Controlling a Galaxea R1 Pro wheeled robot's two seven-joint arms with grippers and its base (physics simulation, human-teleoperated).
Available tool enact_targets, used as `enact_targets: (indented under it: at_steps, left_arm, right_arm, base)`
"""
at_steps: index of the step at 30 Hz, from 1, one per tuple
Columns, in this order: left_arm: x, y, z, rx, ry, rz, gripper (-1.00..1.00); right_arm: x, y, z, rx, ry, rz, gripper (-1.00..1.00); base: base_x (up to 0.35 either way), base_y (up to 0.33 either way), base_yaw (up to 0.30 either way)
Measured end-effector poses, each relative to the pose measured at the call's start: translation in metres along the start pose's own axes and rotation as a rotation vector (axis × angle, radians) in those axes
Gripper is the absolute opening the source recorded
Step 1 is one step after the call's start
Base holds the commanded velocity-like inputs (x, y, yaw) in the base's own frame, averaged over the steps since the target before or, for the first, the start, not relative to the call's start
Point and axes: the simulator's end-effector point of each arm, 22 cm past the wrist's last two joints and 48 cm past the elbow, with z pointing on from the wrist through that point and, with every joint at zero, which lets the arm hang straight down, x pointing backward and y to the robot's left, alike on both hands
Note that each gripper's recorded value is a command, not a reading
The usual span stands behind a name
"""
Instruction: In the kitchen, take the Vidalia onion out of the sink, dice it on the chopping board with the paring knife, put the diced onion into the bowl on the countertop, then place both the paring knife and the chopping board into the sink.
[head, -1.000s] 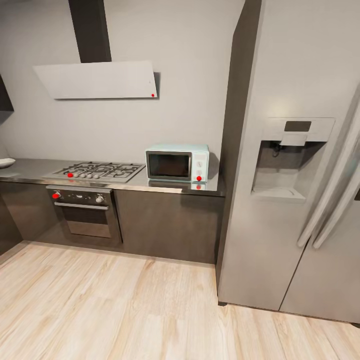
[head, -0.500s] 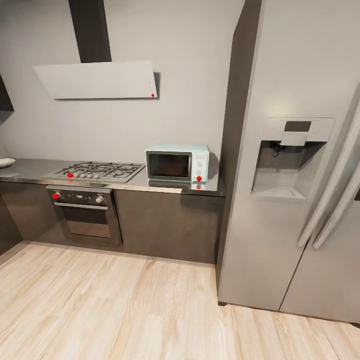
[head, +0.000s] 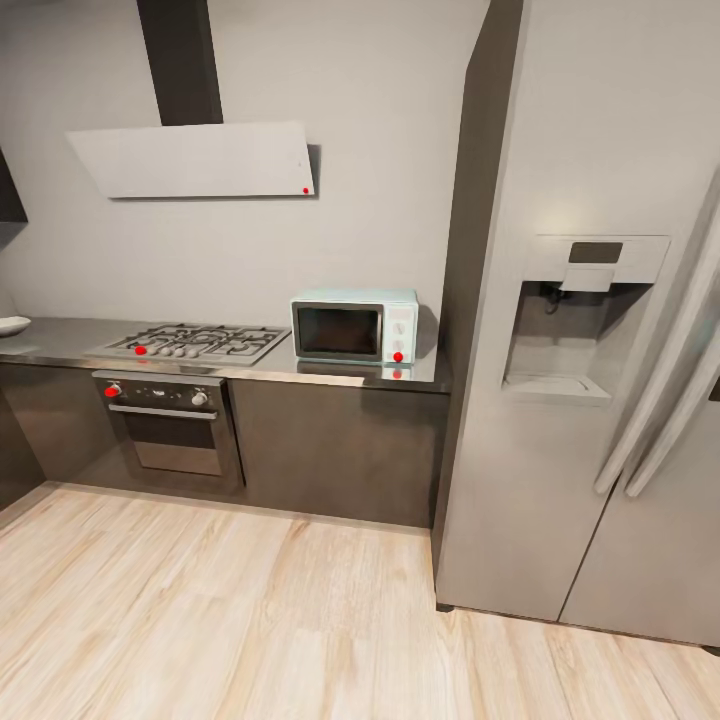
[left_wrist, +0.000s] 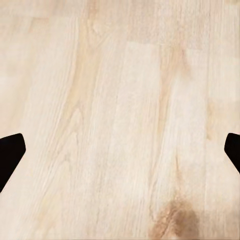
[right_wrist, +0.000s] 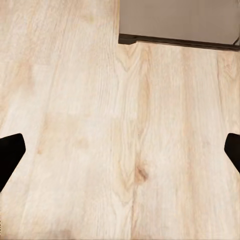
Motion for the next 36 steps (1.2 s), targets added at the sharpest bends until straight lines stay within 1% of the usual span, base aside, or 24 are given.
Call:
enact_targets:
  at_steps: [10, 12, 13, 14, 18, 19, 23, 27, 29, 34, 36]
  left_arm:
    - [0.010, -0.001, 0.000, 0.004, 0.021, 0.002, 1.00]
    - [0.018, 0.000, 0.000, 0.004, 0.036, 0.001, 1.00]
    - [0.030, 0.000, -0.001, 0.003, 0.062, 0.000, 1.00]
    - [0.034, 0.000, -0.001, 0.003, 0.070, -0.001, 1.00]
    - [0.036, 0.000, -0.002, 0.002, 0.064, 0.000, 1.00]
    - [0.034, -0.001, -0.002, 0.003, 0.051, 0.000, 1.00]
    - [0.030, -0.002, -0.001, 0.004, 0.030, 0.000, 1.00]
    - [0.030, -0.003, -0.001, 0.004, 0.026, 0.000, 1.00]
    - [0.031, -0.003, -0.001, 0.005, 0.028, -0.001, 1.00]
    - [0.044, -0.006, -0.002, 0.008, 0.056, -0.003, 1.00]
    - [0.050, -0.013, -0.003, 0.014, 0.068, -0.009, 1.00]
  right_arm:
    - [-0.001, 0.001, 0.000, -0.005, -0.006, 0.001, 1.00]
    - [-0.001, 0.001, 0.000, -0.005, -0.006, 0.001, 1.00]
    - [-0.001, 0.001, 0.000, -0.005, -0.005, 0.001, 1.00]
    - [0.000, 0.001, 0.000, -0.005, -0.005, 0.002, 1.00]
    - [0.000, 0.001, 0.000, -0.005, -0.005, 0.002, 1.00]
    - [0.000, 0.001, 0.000, -0.004, -0.005, 0.003, 1.00]
    - [0.000, 0.000, 0.000, -0.002, -0.004, 0.003, 1.00]
    - [0.001, 0.000, 0.000, -0.002, -0.001, 0.003, 1.00]
    - [0.003, 0.000, 0.000, -0.002, 0.002, 0.003, 1.00]
    - [0.006, 0.000, 0.000, -0.002, 0.010, 0.002, 1.00]
    - [0.007, 0.001, 0.000, -0.003, 0.012, 0.001, 1.00]
  base:
    - [0.000, 0.000, 0.000]
    - [0.000, 0.000, 0.000]
    - [0.000, 0.000, 0.000]
    - [0.000, 0.000, 0.000]
    - [0.000, 0.000, 0.026]
    - [0.000, 0.000, 0.128]
    - [0.000, 0.000, 0.201]
    - [0.000, 0.000, 0.235]
    - [0.000, 0.000, 0.224]
    - [0.000, 0.000, 0.220]
    - [0.000, 0.000, 0.234]
